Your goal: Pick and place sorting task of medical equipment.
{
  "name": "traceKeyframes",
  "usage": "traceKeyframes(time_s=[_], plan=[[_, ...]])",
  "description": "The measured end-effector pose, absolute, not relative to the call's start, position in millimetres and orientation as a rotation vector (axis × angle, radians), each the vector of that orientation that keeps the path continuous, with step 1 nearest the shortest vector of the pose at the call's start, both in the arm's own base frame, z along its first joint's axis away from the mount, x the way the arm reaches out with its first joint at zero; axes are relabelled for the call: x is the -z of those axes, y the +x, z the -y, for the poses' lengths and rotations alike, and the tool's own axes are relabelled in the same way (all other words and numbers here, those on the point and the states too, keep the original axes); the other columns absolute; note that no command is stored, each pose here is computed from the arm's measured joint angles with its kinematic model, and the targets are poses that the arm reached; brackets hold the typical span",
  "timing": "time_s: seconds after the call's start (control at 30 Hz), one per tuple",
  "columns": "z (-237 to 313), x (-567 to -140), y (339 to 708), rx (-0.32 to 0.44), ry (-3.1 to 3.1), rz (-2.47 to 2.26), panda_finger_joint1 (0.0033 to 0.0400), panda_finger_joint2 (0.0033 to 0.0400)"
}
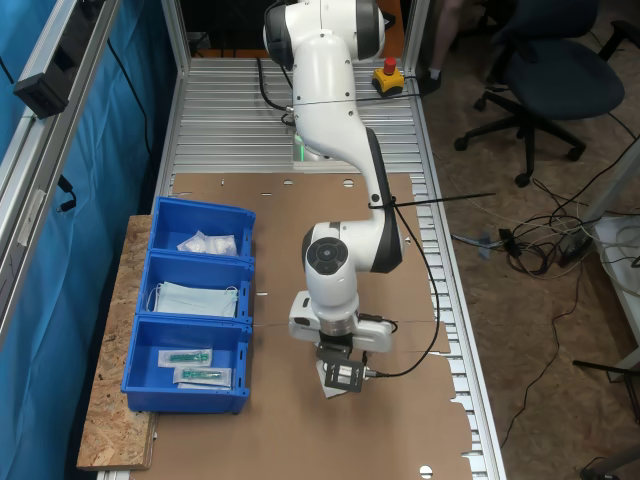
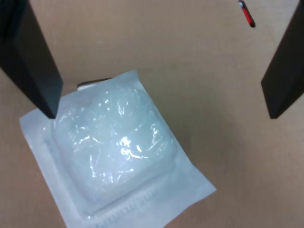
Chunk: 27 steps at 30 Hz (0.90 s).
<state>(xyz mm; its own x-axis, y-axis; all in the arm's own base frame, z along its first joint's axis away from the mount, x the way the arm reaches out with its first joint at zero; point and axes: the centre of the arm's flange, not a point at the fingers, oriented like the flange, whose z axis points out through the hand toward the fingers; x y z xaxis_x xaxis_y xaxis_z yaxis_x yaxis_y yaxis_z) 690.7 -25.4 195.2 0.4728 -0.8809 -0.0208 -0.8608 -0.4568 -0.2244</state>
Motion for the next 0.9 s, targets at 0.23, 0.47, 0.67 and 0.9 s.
traceKeyframes(time_s=[0.23,0.47,0.67,0.9], plan=[[28,-176,687,0.116,-2.520,-1.522,0.0400,0.0400],[32,-167,685,0.105,-2.523,-1.535,0.0400,0.0400],[34,-163,687,0.105,-2.521,-1.539,0.0400,0.0400],[36,-163,694,0.121,-2.511,-1.539,0.0400,0.0400]])
